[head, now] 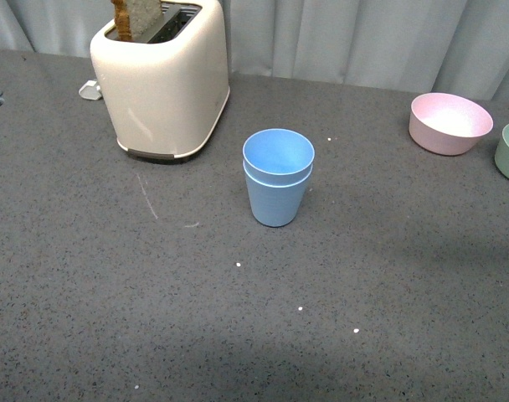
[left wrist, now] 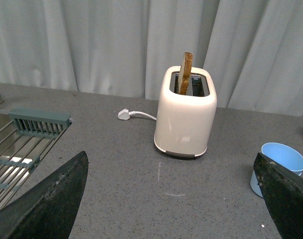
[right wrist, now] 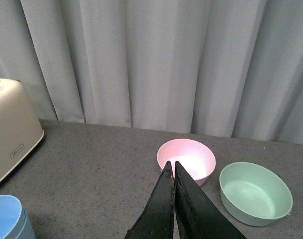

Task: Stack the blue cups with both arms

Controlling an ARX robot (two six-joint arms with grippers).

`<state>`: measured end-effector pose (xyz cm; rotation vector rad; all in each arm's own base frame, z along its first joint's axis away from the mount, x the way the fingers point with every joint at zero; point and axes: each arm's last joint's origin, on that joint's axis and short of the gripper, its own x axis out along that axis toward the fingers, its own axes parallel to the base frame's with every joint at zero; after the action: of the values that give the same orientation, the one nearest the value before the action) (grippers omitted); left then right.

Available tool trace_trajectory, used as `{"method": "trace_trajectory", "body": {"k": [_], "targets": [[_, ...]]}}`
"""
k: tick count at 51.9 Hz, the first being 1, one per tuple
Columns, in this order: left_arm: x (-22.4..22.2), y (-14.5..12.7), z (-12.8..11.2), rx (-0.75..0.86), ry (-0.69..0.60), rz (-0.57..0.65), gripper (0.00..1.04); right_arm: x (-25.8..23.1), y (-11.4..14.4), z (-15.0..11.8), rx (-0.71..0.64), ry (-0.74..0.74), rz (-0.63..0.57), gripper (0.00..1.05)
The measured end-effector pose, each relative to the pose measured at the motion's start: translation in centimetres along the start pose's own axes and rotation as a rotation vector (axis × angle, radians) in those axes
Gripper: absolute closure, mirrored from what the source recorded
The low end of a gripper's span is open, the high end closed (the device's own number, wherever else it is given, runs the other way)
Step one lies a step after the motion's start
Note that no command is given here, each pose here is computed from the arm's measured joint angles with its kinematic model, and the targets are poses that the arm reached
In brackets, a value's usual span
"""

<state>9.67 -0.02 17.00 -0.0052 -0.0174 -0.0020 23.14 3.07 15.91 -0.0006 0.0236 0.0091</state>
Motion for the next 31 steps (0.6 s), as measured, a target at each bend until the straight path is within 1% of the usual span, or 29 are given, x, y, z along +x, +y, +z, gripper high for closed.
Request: {"method": "trace_trajectory", "body": {"k": [19,21,24,31], "targets": [[0.0,0.0,0.0,0.000,0.000,0.000,0.07,-5.1,-1.8,0.1,0.002,-0.007,-0.006,1.04],[0.0,0.0,0.0,0.000,0.000,0.000,0.07,-5.5,-2.3,0.0,0.003,-0.004,0.014,1.04],[0.0,0.0,0.0,0.000,0.000,0.000,0.07,-6.2,-2.9,0.1,0.003,-0.005,-0.007,1.04],[0.0,0.0,0.0,0.000,0.000,0.000,0.07,-7.2,-3.0,0.1,0.003,-0.007,-0.011,1.04]]}}
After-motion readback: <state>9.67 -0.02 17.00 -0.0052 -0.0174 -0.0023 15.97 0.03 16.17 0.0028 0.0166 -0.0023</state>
